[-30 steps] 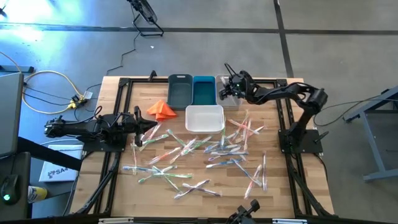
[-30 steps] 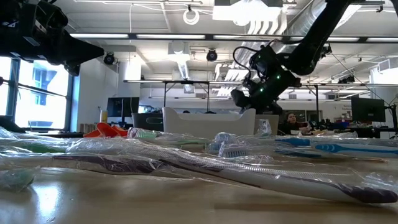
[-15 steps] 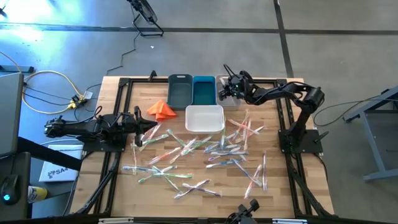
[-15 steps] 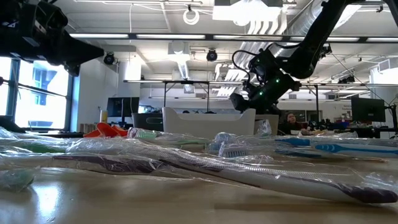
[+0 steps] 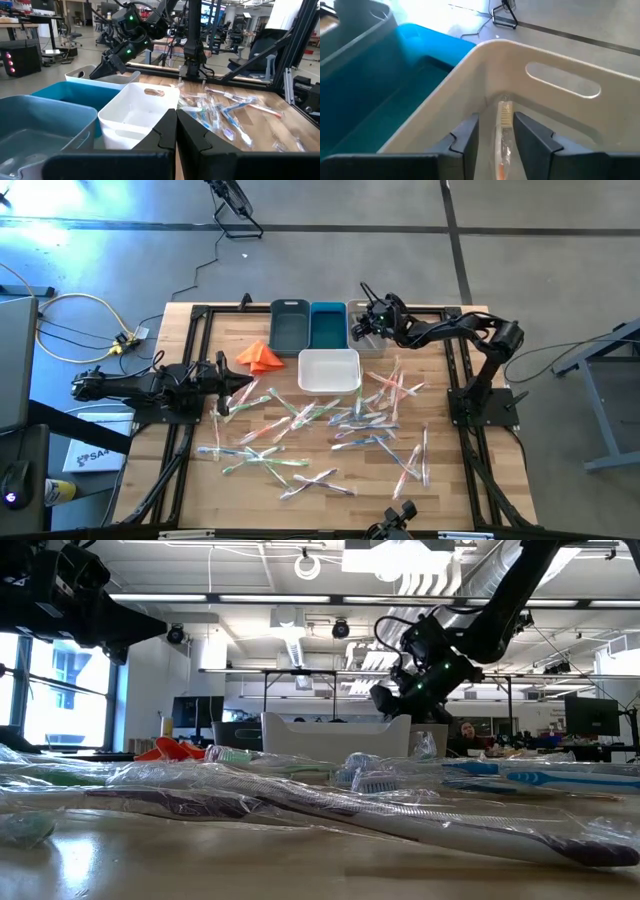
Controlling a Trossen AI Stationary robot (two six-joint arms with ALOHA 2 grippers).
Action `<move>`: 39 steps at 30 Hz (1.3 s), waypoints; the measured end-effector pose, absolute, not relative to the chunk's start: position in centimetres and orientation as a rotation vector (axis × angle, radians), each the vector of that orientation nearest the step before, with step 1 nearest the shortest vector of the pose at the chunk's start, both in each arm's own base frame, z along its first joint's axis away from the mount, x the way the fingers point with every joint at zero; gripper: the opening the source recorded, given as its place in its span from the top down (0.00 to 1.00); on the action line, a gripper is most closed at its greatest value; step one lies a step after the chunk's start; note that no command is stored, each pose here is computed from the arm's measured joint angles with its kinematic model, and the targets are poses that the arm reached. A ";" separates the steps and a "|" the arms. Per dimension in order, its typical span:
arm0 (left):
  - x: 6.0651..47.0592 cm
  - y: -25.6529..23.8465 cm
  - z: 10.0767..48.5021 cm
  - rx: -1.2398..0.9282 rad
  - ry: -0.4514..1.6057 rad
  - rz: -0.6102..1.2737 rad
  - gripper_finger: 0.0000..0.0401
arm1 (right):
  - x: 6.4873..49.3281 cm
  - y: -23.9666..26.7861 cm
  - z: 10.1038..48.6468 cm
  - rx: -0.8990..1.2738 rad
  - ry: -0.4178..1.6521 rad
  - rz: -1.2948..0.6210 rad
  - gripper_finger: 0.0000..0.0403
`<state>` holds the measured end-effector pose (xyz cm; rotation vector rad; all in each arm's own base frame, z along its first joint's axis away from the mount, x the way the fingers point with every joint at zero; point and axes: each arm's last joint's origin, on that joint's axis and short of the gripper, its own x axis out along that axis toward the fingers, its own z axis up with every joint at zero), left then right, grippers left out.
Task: Pick & Place Toothbrushes
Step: Put the purple toothbrush into the blue bin
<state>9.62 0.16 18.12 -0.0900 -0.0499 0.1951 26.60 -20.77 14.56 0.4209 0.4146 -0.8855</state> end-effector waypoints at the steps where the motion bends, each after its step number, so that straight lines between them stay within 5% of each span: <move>1: 9.6 0.2 18.1 -0.090 -0.050 0.195 1.00 | 26.6 -20.7 14.8 0.416 0.411 -0.884 0.73; 28: 9.6 0.2 18.1 -0.089 -0.046 0.195 1.00 | 26.6 -15.3 23.1 0.343 0.251 -0.649 0.79; 39: 9.6 0.2 18.1 -0.090 -0.047 0.195 1.00 | 26.9 -14.1 23.4 0.326 0.275 -0.565 0.80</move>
